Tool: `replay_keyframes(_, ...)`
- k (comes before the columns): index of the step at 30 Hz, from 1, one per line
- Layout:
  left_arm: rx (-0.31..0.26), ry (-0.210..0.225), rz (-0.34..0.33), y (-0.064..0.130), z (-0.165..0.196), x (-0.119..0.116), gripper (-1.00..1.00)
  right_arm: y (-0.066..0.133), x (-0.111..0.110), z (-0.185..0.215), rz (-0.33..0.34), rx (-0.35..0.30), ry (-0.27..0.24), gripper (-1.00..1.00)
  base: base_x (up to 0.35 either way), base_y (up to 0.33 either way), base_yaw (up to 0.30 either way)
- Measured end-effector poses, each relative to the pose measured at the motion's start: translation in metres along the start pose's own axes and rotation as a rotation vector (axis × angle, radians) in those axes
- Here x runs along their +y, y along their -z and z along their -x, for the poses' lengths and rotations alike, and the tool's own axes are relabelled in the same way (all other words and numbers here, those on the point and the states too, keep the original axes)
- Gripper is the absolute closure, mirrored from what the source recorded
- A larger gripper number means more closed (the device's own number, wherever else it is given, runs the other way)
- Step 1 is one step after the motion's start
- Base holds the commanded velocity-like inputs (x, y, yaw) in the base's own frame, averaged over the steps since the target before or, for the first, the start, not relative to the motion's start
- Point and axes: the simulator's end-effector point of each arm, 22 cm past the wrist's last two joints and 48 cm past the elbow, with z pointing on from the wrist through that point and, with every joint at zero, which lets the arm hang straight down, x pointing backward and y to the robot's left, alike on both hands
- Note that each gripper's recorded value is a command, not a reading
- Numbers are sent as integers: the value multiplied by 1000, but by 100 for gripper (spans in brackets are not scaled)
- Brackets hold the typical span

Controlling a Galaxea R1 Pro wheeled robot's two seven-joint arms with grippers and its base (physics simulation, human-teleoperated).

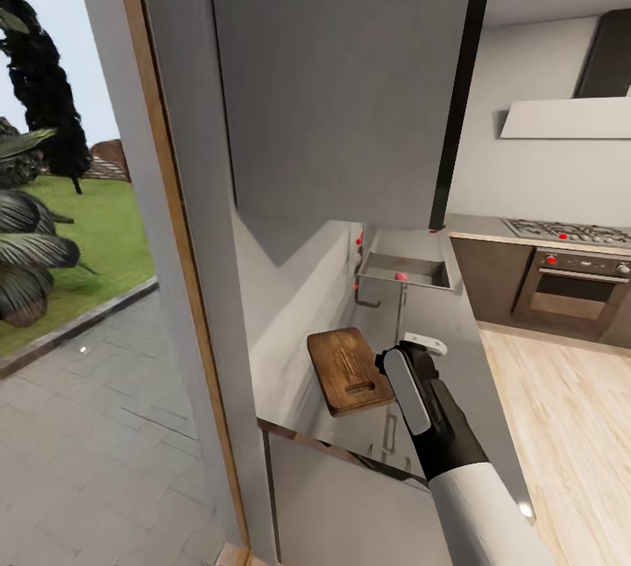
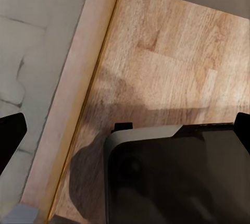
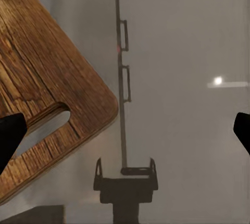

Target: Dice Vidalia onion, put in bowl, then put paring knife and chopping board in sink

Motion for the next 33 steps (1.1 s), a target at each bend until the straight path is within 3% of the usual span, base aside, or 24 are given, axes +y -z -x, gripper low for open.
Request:
replay_keyframes(11,16,0,-1,1,-6,0,-100,-7,0,-7,-7,16,7,-100,0,2,0)
replay_keyframes(16,22,0,-1,1,-9,0,-100,-4,16,-10,5,-1,65,-100,0,35,0)
replay_keyframes(19,27,0,-1,1,-11,0,-100,-5,18,-12,5,-1,74,-100,0,8,0)
replay_keyframes(33,50,0,-2,2,-19,-1,-100,-14,20,-20,-1,17,85,-100,0,1,0)
